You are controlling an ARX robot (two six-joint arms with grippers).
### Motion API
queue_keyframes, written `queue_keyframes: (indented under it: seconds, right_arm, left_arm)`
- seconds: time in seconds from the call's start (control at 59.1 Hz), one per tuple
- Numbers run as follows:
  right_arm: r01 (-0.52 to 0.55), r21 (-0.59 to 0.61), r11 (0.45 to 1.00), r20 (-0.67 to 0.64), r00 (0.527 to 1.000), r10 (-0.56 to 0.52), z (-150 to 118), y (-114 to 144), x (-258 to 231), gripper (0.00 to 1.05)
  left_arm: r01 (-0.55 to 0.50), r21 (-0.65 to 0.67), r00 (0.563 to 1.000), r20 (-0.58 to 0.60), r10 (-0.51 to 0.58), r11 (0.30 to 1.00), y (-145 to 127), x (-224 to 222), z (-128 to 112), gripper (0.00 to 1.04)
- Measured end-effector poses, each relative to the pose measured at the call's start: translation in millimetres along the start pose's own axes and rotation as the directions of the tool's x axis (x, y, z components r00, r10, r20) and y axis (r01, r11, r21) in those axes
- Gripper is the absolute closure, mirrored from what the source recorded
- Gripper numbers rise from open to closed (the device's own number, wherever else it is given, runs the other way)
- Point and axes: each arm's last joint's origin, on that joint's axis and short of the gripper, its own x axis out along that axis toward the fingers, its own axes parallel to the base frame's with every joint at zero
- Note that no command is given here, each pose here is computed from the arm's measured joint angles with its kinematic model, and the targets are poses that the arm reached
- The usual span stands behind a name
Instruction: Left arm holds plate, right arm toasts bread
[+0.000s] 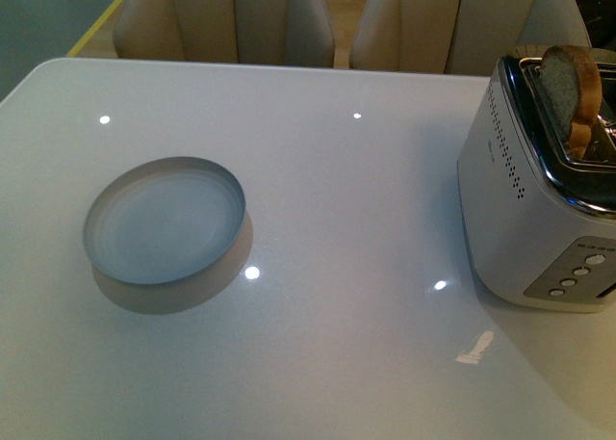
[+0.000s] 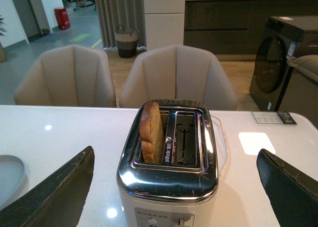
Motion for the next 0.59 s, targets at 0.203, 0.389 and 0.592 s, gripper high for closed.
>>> queue_keyframes:
  seconds: [0.203,0.389,0.592]
  right_arm:
    - [0.0,0.0,1.0,0.0,1.0,0.0,0.0,0.0,0.0,0.09]
    - [0.0,0.0,1.0,0.0,1.0,0.0,0.0,0.0,0.0,0.09]
    - [0.0,0.0,1.0,0.0,1.0,0.0,0.0,0.0,0.0,0.09]
  left_arm:
    - [0.0,0.0,1.0,0.005,0.0,1.0,0.1,-17.5,-8.1,1.02]
    - [0.0,0.0,1.0,0.016,0.0,1.0,0.1,-25.4,-4.8,1.02]
    - [0.0,0.0,1.0,0.022,0.0,1.0,0.1,-33.1,-3.1,1.02]
